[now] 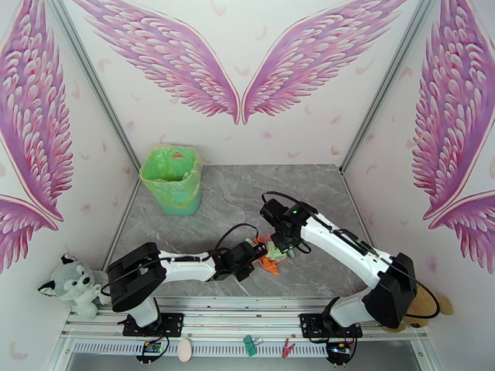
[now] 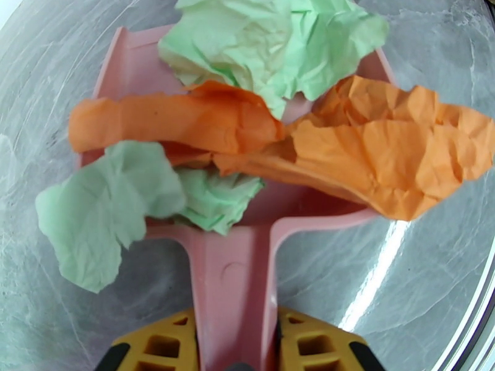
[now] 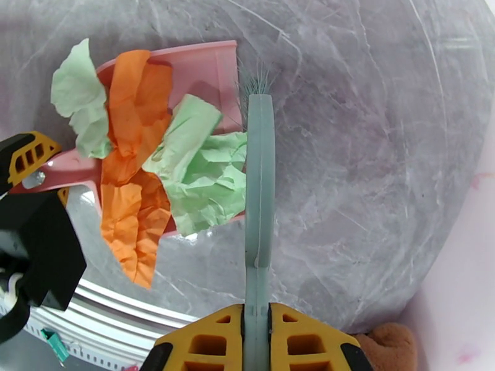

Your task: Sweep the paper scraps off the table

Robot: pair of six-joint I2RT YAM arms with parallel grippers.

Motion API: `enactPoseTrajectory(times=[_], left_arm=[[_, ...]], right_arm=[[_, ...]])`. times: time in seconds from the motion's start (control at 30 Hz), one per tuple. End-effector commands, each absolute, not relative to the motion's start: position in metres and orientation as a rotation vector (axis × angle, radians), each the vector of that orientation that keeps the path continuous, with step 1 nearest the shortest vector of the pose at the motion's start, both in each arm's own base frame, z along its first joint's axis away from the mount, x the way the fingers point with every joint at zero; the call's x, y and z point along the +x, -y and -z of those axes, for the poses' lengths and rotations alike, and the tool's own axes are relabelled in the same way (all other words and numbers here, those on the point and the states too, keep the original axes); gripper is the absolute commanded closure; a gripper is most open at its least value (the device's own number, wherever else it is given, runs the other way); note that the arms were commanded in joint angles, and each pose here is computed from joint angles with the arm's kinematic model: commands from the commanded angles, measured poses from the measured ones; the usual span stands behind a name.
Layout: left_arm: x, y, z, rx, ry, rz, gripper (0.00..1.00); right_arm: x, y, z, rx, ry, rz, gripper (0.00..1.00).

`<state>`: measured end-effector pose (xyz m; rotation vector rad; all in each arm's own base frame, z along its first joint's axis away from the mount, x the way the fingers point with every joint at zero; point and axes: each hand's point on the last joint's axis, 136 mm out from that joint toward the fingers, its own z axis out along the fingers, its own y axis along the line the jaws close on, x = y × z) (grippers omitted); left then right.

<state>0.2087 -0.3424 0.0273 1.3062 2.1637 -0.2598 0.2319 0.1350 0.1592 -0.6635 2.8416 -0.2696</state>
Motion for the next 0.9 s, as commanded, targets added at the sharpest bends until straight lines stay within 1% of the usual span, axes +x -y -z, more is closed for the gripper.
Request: enactPoseTrajectory(times=[0.0, 0.2, 0.4, 0.53, 0.87], left_arm=[[0.204, 0.340, -0.014, 1.350, -2.198, 0.252, 1.00], [0.207, 0.340, -0.023, 1.319, -2.182, 0.271, 1.00], [0.210, 0.336, -0.042, 1.287, -2.169, 0.283, 1.00], [0.214, 0.328, -0.060, 1.288, -2.183, 0.222, 1.00], [0.226, 0.305, -0.131, 1.207, -2.157, 0.177, 1.00]], right_arm=[[0.226, -0.121, -0.177, -0.663, -2.802, 0.333, 1.00], [0.240, -0.087, -0.213, -0.495, -2.673, 0.529, 1.00], [0.248, -0.064, -0.234, -0.360, -2.612, 0.529, 1.00], [0.249, -0.061, -0.235, -0.335, -2.604, 0.491, 1.00], [0.248, -0.061, -0.216, -0.345, -2.628, 0.468, 1.00]])
